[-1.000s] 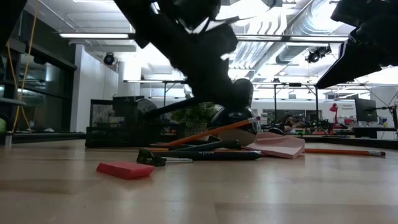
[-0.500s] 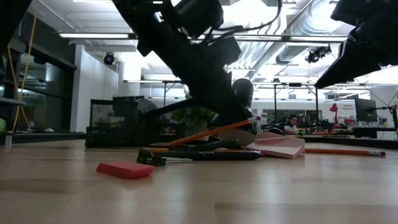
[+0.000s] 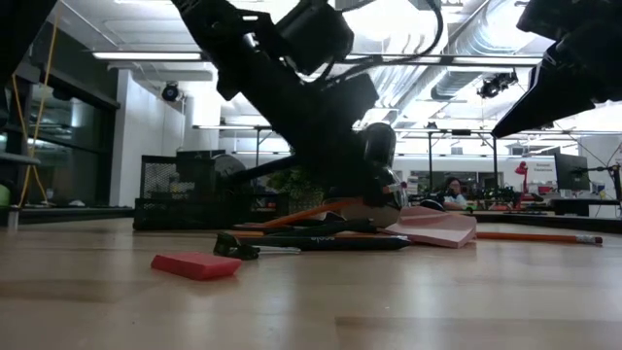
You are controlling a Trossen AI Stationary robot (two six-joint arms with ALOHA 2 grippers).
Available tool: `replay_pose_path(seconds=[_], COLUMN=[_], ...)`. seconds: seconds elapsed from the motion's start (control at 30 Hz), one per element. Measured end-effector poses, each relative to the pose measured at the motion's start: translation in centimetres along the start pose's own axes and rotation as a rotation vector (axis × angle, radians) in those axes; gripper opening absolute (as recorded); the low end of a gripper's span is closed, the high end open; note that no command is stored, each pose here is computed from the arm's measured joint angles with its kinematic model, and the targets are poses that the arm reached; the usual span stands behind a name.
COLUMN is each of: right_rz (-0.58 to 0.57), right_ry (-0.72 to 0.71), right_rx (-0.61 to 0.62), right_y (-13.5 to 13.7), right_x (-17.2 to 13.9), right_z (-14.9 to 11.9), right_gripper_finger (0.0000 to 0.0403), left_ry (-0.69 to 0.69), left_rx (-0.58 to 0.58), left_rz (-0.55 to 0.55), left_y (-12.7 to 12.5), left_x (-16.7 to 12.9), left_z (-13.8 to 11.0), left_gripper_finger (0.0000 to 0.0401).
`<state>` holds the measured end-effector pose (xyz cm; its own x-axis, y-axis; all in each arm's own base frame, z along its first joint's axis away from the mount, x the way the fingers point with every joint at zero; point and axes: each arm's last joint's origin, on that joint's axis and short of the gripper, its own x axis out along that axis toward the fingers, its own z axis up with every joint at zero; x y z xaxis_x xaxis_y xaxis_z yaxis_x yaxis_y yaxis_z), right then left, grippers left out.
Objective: Pick and place office supplies into organizer
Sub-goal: Put the top left orange pencil into the black desk organizer
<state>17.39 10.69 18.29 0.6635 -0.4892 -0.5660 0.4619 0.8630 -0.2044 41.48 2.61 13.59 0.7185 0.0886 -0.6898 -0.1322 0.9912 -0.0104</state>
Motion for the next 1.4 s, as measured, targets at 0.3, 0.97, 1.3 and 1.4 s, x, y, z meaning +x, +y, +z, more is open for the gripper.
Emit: replay_pose_path(seconds=[0.3, 0.97, 1.3, 1.4], right_rz=[0.000, 0.006, 0.003, 0.003], right_ry=[0.000, -0.005, -0.004, -0.006], right_rx=[0.001, 0.010, 0.000, 0.001], right_y=[0.0, 0.1, 0.0, 0.1], right_x=[0.0, 0.0, 0.0, 0.0], right_z=[0.0, 0.1, 0.1, 0.1], right_gripper_finger=[0.0098, 0.0098, 0.0098, 0.0098], left_ry=[-0.005, 0.008, -0.028, -0.039], left_rx=[0.000, -0.003, 0.003, 0.031], left_rz=[0.033, 0.072, 0.085, 0.105], left_y=[0.1, 0.2, 0.3, 0.3], left_x=[0.1, 0.1, -1.8, -3.8], left_z=[0.0, -0.2, 1.2, 2.2], left_gripper_finger=[0.0165, 0.0020, 0.0012, 0.0008])
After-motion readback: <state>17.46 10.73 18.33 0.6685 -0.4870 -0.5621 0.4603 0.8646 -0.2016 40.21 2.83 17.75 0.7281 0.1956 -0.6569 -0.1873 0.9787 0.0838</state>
